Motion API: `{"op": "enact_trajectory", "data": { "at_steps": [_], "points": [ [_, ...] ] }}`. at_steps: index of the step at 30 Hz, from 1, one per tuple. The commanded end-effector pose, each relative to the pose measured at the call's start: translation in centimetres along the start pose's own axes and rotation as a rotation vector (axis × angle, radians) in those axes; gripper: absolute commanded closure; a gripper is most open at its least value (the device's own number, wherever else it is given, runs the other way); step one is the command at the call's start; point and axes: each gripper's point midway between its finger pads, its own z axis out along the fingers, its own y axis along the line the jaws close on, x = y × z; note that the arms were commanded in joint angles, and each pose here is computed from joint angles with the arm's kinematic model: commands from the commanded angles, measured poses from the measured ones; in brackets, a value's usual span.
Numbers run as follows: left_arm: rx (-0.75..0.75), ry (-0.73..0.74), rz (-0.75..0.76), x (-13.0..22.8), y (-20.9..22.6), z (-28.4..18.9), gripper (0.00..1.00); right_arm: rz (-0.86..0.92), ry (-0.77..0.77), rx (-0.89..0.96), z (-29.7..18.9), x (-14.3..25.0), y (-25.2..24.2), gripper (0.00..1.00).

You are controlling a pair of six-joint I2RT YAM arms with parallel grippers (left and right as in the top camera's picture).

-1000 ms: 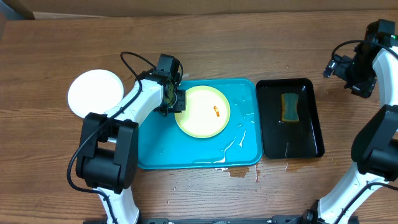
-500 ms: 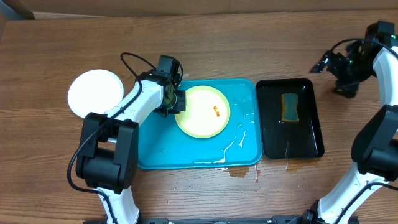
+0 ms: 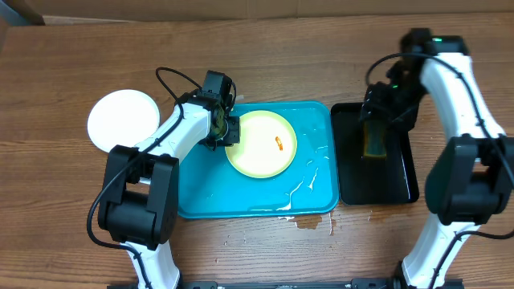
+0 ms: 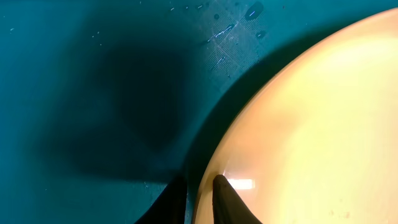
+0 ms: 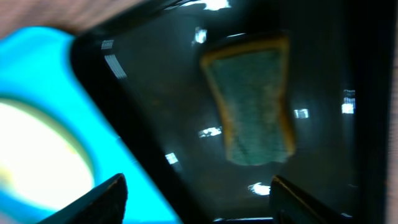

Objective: Clean dirty plates on tray and stack at the side
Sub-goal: 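Reach the right gripper into the black tray and grasp the sponge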

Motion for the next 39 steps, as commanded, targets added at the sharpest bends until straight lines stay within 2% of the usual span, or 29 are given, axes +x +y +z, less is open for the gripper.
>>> {"op": "enact_trajectory", "data": {
  "at_steps": [1,7,17,21,22,25,27,28,31,33,34,38,39],
  "points": [
    [-0.016,0.008,-0.005,0.4,0.3,0.3,0.82,0.025,-0.113,0.261,-1.2,-0.8,-3.2,0.31],
    [-0.016,0.008,-0.005,0.4,0.2,0.3,0.79,0.02,-0.06,0.297,0.3,0.6,-3.6,0.33],
    [-0.012,0.008,-0.005,0.4,0.2,0.3,0.78,0.002,-0.001,0.309,6.1,2.3,-5.2,0.33],
    [-0.012,0.008,-0.005,0.4,0.2,0.3,0.78,-0.047,0.002,0.282,8.1,2.5,-5.3,0.38],
    [-0.012,0.008,-0.005,0.4,0.2,0.3,0.77,-0.064,0.004,0.253,8.6,2.6,-4.9,0.41],
    [-0.012,0.008,-0.005,0.4,0.2,0.3,0.76,-0.074,0.006,0.182,9.3,2.6,-3.8,0.68],
    [-0.012,0.008,-0.005,0.4,0.2,0.3,0.75,-0.075,0.004,0.161,9.4,2.5,-3.4,0.9],
    [-0.012,0.008,-0.005,0.3,0.2,0.3,0.74,-0.074,0.005,0.154,9.4,2.5,-3.3,0.96],
    [-0.012,0.008,-0.005,0.4,0.2,0.3,0.73,-0.074,0.012,0.145,9.4,2.7,-3.1,0.96],
    [-0.012,0.008,-0.005,0.3,0.2,0.3,0.71,-0.073,0.02,0.148,9.3,2.8,-3.2,0.64],
    [-0.012,0.008,-0.005,0.3,0.2,0.3,0.69,-0.073,0.026,0.151,9.3,3.0,-3.2,0.51],
    [-0.012,0.008,-0.005,0.3,0.2,0.3,0.67,-0.071,0.011,0.146,9.3,2.6,-3.2,0.47],
    [-0.011,0.008,-0.005,0.3,0.2,0.3,0.67,-0.073,0.001,0.143,9.3,2.4,-3.1,0.42]
  ]
}}
